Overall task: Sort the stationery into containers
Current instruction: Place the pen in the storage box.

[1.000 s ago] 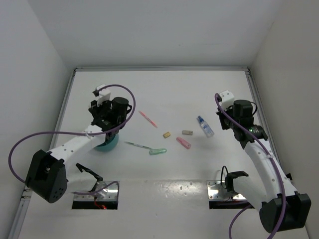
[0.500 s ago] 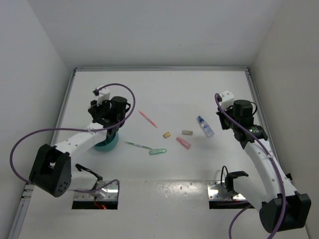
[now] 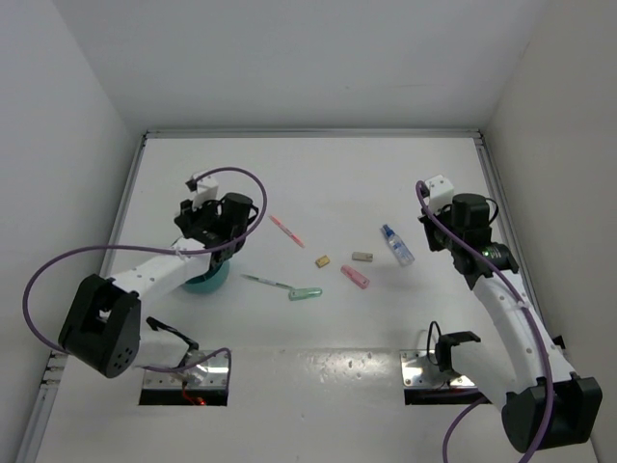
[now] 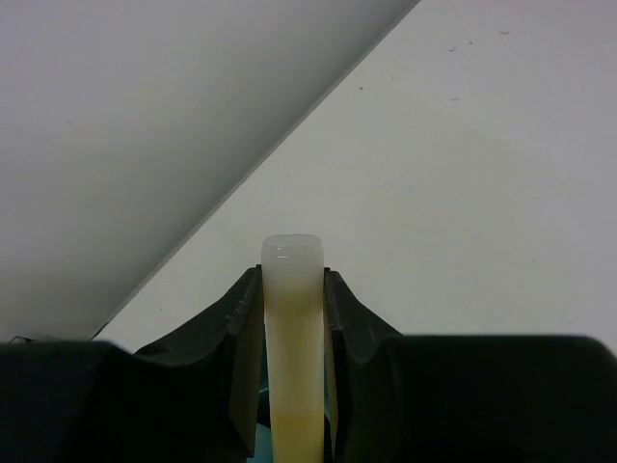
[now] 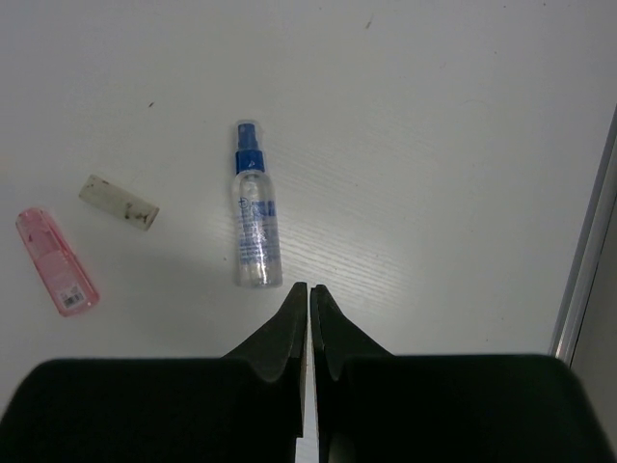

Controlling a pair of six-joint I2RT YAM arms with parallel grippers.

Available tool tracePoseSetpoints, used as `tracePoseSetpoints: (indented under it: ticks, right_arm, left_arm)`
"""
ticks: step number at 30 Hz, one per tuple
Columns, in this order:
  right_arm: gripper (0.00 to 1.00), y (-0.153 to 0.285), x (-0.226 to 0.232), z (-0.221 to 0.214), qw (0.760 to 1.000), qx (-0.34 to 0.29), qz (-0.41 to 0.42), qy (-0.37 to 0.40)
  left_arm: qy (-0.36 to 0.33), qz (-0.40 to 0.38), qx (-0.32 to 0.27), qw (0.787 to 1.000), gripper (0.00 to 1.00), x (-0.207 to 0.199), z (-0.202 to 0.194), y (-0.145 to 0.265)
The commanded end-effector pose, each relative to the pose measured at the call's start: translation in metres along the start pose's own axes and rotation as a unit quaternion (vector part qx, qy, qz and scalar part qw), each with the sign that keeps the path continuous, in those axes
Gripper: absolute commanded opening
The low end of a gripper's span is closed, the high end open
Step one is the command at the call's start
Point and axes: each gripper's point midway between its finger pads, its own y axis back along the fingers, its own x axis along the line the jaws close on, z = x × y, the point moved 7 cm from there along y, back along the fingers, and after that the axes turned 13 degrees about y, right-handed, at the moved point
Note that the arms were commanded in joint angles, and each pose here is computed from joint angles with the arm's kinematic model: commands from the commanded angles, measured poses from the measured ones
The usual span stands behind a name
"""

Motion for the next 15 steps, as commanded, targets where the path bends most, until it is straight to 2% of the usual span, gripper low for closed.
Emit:
tracePoseSetpoints:
  ticks: [1,12,15]
  right_arm:
    - [0.03,0.0033,-0.0036,0.0109,1.0,-0.027,-0.007,-0.001]
    - [0.03,0.0052,-0.004,0.0119,0.999,-0.031,-0.009,0.0]
    - [0.03,0.0052,-0.004,0.0119,0.999,-0.031,-0.009,0.0]
  left_arm:
    - [0.009,0.006,-0.006,1.0,0.0,-0.0017,0.0022,0.0035]
    - [-0.016,-0.017,0.021,1.0,0.0,-0.0086,-0.0021,0.0099]
    - [-0.021,-0.02,0.025,0.999,0.1,-0.0083,-0.0033,0.0102]
